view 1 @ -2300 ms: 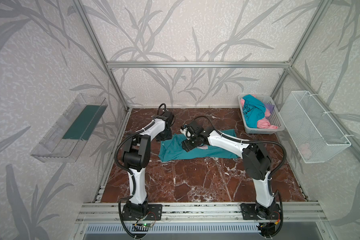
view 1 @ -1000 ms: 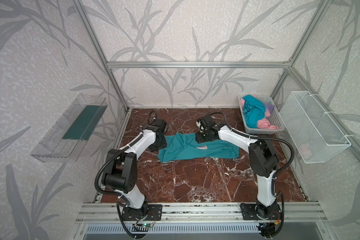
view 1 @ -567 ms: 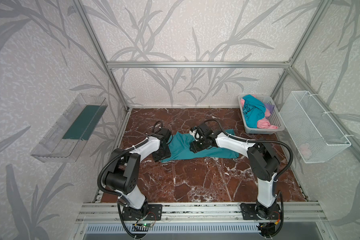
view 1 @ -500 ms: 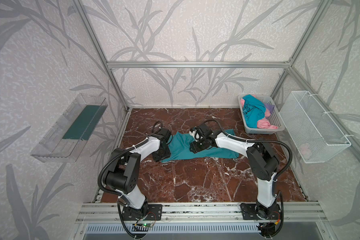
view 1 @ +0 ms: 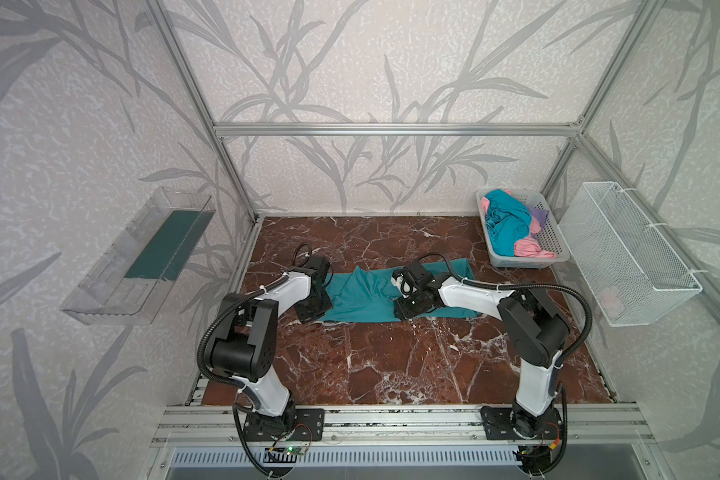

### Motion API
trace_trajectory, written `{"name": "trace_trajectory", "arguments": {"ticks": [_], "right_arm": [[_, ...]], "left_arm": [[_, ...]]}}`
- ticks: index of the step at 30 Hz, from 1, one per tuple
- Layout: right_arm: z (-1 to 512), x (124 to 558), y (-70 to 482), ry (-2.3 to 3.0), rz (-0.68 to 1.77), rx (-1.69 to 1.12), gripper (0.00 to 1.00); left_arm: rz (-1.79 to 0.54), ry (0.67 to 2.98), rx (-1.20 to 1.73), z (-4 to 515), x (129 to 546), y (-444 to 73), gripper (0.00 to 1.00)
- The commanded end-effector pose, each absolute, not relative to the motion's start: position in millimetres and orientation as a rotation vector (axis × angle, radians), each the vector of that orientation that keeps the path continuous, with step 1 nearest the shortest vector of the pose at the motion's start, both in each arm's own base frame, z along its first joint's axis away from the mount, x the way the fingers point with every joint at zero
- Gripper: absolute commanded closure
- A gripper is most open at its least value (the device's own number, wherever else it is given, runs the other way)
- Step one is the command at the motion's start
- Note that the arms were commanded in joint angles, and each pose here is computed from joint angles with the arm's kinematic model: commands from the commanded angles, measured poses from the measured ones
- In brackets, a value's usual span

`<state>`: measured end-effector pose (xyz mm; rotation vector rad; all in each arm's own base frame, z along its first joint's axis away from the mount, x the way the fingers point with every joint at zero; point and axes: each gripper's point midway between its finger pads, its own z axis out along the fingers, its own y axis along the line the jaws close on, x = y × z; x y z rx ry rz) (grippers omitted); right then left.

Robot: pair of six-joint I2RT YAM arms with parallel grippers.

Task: Fold and stack the t-shirts

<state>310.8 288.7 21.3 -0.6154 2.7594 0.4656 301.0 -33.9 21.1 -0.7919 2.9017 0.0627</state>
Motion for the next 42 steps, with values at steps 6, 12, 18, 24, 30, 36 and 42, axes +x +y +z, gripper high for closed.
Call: {"name": "trace_trajectory", "arguments": {"ticks": [6, 12, 18, 24, 30, 36, 42], "right_arm": [[7, 275, 245, 2.897, 0.353, -0.537, 0.49], [14, 266, 251, 2.895, 0.378, -0.573, 0.48], [48, 267, 273, 2.814, 0.475, -0.598, 0.47], [89, 297, 291, 2.678, 0.492, -0.608, 0.47], [95, 325, 326, 2.639, 0.585, -0.607, 0.50], [65, 355, 356, 2.691, 0.606, -0.587, 0.52], [35, 375, 367, 2.751, 0.624, -0.517, 0.68]], "left_arm": [[0.256, 2.915, -0.872, 23, 285, 8, 1.00], [0.307, 2.946, -0.913, 21, 270, 12, 0.97], [0.295, 2.857, -0.916, 55, 283, 12, 0.63], [0.265, 2.780, -0.751, 95, 317, -21, 0.61], [0.153, 2.809, -0.593, 86, 347, -87, 0.65], [0.115, 2.850, -0.591, 61, 354, -107, 0.56], [0.107, 2.894, -0.625, 39, 336, -105, 0.56]]}}
